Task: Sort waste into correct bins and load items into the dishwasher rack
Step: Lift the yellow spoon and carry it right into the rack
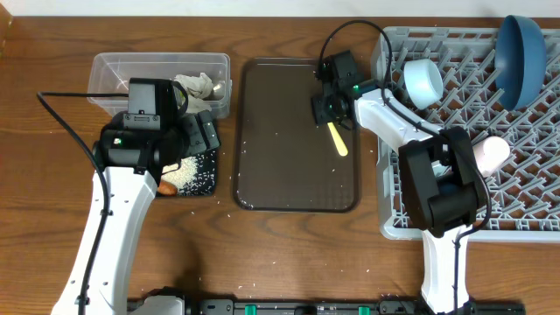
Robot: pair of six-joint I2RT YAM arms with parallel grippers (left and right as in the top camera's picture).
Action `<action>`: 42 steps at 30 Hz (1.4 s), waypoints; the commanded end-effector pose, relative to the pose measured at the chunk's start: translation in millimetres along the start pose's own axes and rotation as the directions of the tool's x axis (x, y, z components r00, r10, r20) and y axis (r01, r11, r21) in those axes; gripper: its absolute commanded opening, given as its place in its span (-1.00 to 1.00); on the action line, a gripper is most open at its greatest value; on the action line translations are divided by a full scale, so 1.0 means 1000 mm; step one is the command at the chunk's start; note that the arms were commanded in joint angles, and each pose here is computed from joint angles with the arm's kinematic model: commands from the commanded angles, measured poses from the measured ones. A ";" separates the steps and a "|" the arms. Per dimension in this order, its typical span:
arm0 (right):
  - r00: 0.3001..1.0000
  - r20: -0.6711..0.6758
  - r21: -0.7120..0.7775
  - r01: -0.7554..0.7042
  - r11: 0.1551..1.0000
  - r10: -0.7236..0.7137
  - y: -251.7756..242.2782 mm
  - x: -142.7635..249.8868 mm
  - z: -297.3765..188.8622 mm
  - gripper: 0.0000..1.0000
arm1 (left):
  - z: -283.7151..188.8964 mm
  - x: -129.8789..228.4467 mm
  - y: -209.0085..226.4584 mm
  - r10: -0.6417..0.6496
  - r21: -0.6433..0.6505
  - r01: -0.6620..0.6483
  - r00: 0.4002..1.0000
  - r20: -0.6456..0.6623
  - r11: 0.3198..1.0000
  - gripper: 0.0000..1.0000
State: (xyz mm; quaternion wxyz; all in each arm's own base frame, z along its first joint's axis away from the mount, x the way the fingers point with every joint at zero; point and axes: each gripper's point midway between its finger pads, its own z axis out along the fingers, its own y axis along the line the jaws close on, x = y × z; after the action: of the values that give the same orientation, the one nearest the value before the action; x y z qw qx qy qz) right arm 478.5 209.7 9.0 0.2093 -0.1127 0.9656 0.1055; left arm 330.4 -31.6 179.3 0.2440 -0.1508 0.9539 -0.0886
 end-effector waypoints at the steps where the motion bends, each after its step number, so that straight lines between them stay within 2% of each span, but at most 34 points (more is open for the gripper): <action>1: 0.999 -0.042 0.007 -0.021 1.000 0.021 -0.011 0.014 0.012 -0.29 | -0.001 -0.004 0.001 -0.005 -0.009 0.005 1.000 0.008 1.000 0.91; 9: 0.999 -0.049 -0.004 -0.022 1.000 0.021 -0.009 0.015 0.012 -0.85 | -0.001 -0.004 0.001 -0.005 -0.009 0.005 1.000 0.008 1.000 0.91; 13: 0.998 -0.062 -0.016 -0.024 1.000 0.023 -0.007 0.018 0.011 -0.97 | -0.001 -0.004 0.001 -0.005 -0.009 0.005 1.000 0.008 1.000 0.91; 20: 0.998 -0.063 -0.054 -0.007 0.999 0.003 0.002 0.015 -0.004 -0.98 | -0.001 -0.004 0.001 -0.005 -0.009 0.005 1.000 0.007 1.000 0.91; 24: 1.000 -0.005 -0.084 0.006 0.996 -0.007 0.011 -0.005 -0.048 -0.98 | -0.001 -0.004 0.001 -0.005 -0.009 0.005 1.000 0.008 1.000 0.90; 28: 0.994 0.103 -0.081 0.040 0.996 -0.032 0.008 -0.029 -0.125 -0.98 | -0.001 -0.004 0.001 -0.005 -0.009 0.005 1.000 0.008 1.000 0.91; 31: 0.983 0.167 -0.041 0.083 0.996 -0.075 -0.009 -0.036 -0.178 -0.98 | -0.001 -0.004 0.001 -0.005 -0.009 0.005 1.000 0.008 1.000 0.91; 34: 0.974 0.187 0.066 0.116 0.991 -0.127 -0.040 -0.032 -0.217 -0.97 | -0.001 -0.004 0.001 -0.005 -0.009 0.005 1.000 0.008 1.000 0.91; 38: 0.976 0.121 0.195 0.155 0.968 -0.180 -0.081 -0.018 -0.231 -0.97 | -0.001 -0.004 0.001 -0.005 -0.009 0.005 1.000 0.008 1.000 0.91; 42: 0.981 0.094 0.222 0.144 0.964 -0.168 -0.107 -0.007 -0.220 -0.97 | -0.001 -0.004 0.001 -0.005 -0.009 0.005 1.000 0.008 1.000 0.91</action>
State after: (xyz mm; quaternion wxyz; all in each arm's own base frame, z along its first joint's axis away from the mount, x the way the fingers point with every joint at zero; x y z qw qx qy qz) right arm 429.4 73.4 222.2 0.3151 -0.1365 0.9388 0.0259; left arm 330.5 -31.6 179.3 0.2440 -0.1508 0.9539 -0.0886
